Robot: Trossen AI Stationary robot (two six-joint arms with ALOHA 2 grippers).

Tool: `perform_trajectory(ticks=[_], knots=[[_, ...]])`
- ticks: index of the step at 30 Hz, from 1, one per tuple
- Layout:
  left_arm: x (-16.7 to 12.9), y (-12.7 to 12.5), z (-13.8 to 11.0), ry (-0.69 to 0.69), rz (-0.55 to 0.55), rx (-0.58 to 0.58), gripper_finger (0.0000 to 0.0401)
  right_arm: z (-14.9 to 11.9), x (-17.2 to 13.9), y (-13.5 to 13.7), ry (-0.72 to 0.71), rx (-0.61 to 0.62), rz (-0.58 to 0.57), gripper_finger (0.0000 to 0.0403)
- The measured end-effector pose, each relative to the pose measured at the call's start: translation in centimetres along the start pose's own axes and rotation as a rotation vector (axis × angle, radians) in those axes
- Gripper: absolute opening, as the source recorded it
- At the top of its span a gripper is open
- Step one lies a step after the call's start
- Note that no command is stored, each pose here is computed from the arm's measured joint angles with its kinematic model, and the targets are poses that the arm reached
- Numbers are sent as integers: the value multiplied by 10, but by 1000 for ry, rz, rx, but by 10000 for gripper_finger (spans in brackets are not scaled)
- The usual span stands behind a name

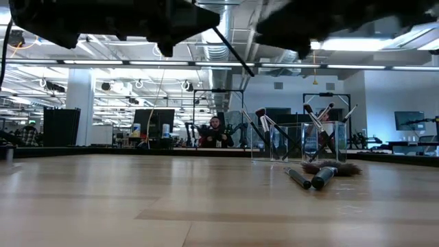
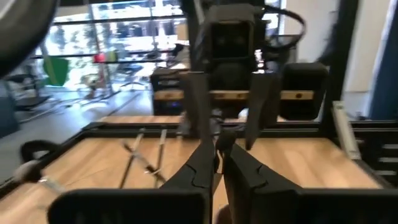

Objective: Put items in baskets/containers
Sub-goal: Put the eyeshadow brush into the transparent organizer

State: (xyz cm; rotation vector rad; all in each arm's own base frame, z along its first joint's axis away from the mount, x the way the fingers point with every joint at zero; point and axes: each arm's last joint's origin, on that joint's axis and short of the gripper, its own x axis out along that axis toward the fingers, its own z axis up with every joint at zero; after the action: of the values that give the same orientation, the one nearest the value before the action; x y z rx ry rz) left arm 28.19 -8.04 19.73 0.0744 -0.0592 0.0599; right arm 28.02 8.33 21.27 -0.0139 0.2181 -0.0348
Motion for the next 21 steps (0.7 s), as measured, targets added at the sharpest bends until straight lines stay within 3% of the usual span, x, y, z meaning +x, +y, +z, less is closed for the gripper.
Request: perform_trajectory(ticks=[4,8,15,21], knots=[[8,20,1,0,93,9,17,2,-39,-7,216,91,-98,158],[24,57,2,8,186,6,15,2,-60,-17,279,195,-224,164],[51,112,-14,51,232,-18,17,-2,-61,-24,320,203,-280,157],[77,126,-44,122,228,-18,18,-10,-54,-30,366,191,-317,149]])
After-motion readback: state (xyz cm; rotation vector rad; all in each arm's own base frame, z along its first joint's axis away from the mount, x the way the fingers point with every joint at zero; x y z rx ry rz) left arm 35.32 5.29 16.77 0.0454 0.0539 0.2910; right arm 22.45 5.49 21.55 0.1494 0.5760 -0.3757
